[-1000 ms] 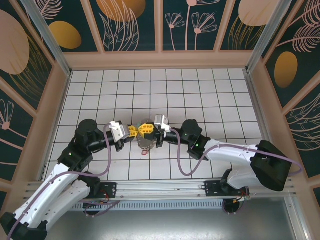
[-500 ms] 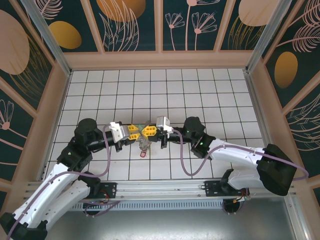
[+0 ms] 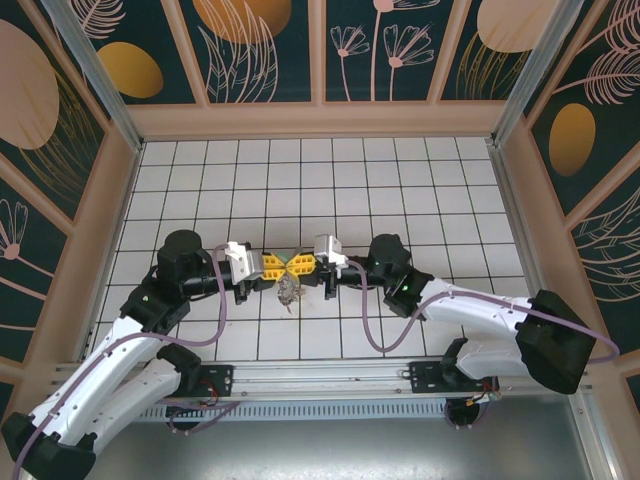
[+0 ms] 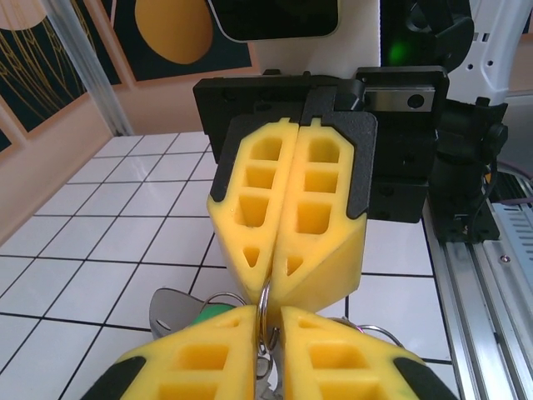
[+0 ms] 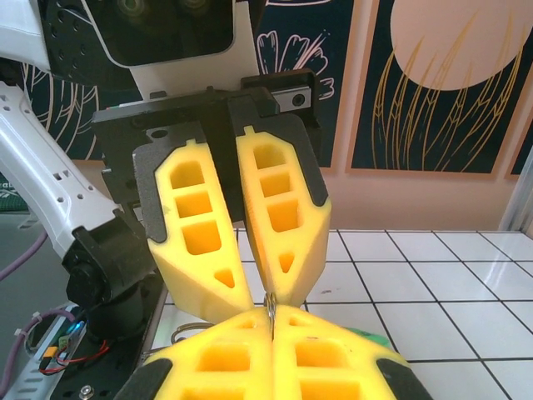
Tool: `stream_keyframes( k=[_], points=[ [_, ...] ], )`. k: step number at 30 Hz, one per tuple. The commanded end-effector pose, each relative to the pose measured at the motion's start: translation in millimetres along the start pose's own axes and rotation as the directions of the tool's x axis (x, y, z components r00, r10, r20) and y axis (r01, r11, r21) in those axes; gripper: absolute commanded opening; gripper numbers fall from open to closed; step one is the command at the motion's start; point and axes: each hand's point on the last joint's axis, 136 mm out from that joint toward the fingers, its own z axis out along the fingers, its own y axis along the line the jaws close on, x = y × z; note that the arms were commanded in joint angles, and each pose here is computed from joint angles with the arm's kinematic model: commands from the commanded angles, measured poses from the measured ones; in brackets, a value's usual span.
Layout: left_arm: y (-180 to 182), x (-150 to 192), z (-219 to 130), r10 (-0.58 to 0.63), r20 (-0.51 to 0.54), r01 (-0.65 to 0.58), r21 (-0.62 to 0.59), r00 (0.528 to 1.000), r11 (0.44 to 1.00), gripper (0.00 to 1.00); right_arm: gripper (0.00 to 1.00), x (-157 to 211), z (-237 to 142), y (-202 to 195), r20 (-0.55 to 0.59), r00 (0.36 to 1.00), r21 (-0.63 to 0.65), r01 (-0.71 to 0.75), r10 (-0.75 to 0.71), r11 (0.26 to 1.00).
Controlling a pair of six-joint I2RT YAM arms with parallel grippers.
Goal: Put the keys on the keyring
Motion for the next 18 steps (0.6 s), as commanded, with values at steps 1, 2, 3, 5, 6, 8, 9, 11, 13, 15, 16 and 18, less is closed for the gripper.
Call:
stream_keyframes(
  k=[1,2,3,5,6,8,9,11,13,15,16,18],
  points=[
    [-6,-6,-1,0.005,0.009,-0.006,0.036,1.000,0.999,0.14,0.00,-37,-8,3,0.115,0.989,0.005,0.092,-0.091,0.996],
    [-6,-6,-1,0.004,0.008,-0.004,0.036,1.000,0.999,0.13,0.00,-37,-9,3,0.117,0.989,0.006,0.093,-0.093,0.996],
    [-6,-5,-1,0.004,0.007,-0.004,0.035,1.000,0.999,0.13,0.00,-38,-9,3,0.119,0.988,0.008,0.094,-0.095,0.996],
    [-5,-4,-1,0.002,0.002,-0.002,0.030,1.000,1.000,0.13,0.00,-39,-10,3,0.121,0.988,0.009,0.097,-0.097,0.995],
    [-5,-4,-1,0.002,0.001,-0.002,0.027,1.000,1.000,0.13,0.00,-39,-10,3,0.121,0.988,0.007,0.098,-0.098,0.995],
    [-5,-3,-1,0.003,-0.001,-0.003,0.027,1.000,1.000,0.11,0.00,-39,-10,4,0.120,0.988,0.003,0.100,-0.100,0.995],
    [-5,-3,-1,0.003,0.000,-0.003,0.027,1.000,1.000,0.09,0.00,-40,-11,4,0.120,0.988,0.002,0.101,-0.101,0.995],
    [-4,-2,0,0.003,-0.008,-0.003,0.029,1.000,1.000,0.00,0.00,-40,-11,4,0.119,0.988,0.002,0.102,-0.101,0.995],
    [-2,-1,0,0.013,-0.019,-0.012,0.022,1.000,1.000,0.00,0.00,-38,-11,5,0.108,0.988,-0.001,0.107,-0.106,0.994],
    [3,-2,0,0.021,-0.032,-0.022,-0.003,0.999,1.000,0.00,0.00,-32,-9,7,0.057,0.990,-0.021,0.132,-0.131,0.991],
    [4,-2,-1,0.033,-0.040,-0.034,-0.011,0.999,0.999,0.00,0.06,-24,-8,8,0.005,0.988,-0.035,0.154,-0.154,0.987],
    [7,-2,-2,0.049,-0.061,-0.051,-0.025,0.997,0.998,0.00,0.12,-9,-9,8,-0.092,0.979,-0.059,0.180,-0.185,0.982]
  ],
)
